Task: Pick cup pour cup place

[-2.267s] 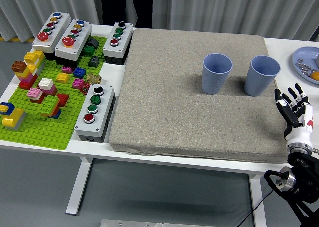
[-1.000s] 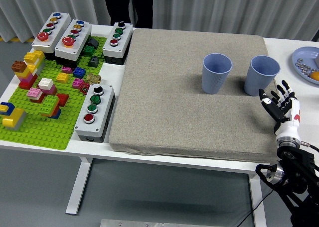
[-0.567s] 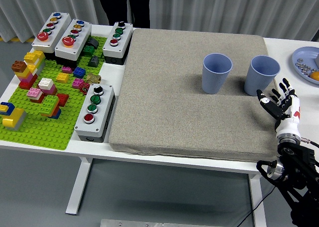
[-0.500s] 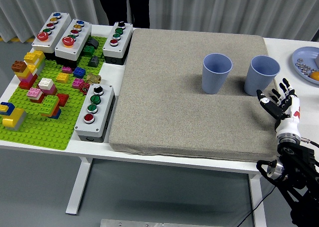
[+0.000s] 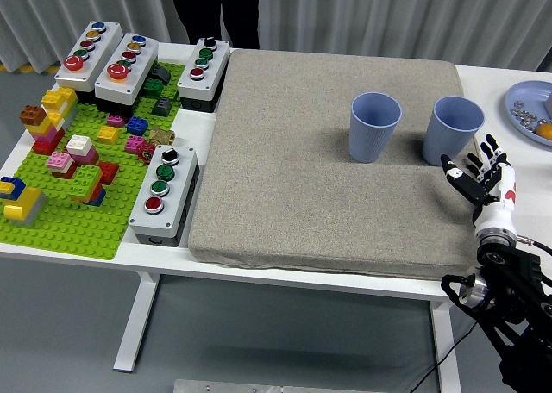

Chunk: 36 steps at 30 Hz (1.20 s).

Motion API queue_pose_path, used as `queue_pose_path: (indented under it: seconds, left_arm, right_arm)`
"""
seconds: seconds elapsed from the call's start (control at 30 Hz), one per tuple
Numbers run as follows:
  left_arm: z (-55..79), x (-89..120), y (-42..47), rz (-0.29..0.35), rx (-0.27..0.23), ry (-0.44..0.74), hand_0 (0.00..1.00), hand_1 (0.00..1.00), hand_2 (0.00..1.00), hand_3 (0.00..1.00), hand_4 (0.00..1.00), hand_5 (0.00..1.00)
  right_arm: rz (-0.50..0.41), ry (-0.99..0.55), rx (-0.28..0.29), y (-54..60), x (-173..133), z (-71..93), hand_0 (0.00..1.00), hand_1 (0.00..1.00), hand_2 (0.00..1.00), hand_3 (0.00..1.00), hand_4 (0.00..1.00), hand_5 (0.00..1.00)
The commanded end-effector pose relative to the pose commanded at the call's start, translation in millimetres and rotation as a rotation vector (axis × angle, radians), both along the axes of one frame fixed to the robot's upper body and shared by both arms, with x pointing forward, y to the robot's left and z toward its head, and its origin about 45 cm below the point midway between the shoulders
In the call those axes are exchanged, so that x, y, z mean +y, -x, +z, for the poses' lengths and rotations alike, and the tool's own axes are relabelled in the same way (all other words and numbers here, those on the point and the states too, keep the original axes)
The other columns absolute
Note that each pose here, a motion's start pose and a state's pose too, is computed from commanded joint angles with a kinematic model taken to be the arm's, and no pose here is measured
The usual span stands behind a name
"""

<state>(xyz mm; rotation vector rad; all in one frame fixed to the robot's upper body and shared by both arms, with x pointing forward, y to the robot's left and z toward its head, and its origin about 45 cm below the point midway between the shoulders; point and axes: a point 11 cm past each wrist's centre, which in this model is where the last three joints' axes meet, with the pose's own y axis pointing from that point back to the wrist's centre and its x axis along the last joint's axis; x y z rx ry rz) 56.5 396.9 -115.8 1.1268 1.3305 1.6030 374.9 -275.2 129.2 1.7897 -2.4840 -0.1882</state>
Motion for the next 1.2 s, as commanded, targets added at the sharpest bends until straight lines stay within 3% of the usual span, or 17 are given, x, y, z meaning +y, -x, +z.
queue_pose_path:
  seconds: [1.2]
  left_arm:
    - [0.0,-2,-4.2,-0.002,-0.008,0.005,0.748,0.807,0.844,0.760,0.508,0.961]
  right_arm:
    - [0.007,0.013,-0.009,-15.6,4,8.7,0.947,0.845,0.957,0.928,0.889,0.341]
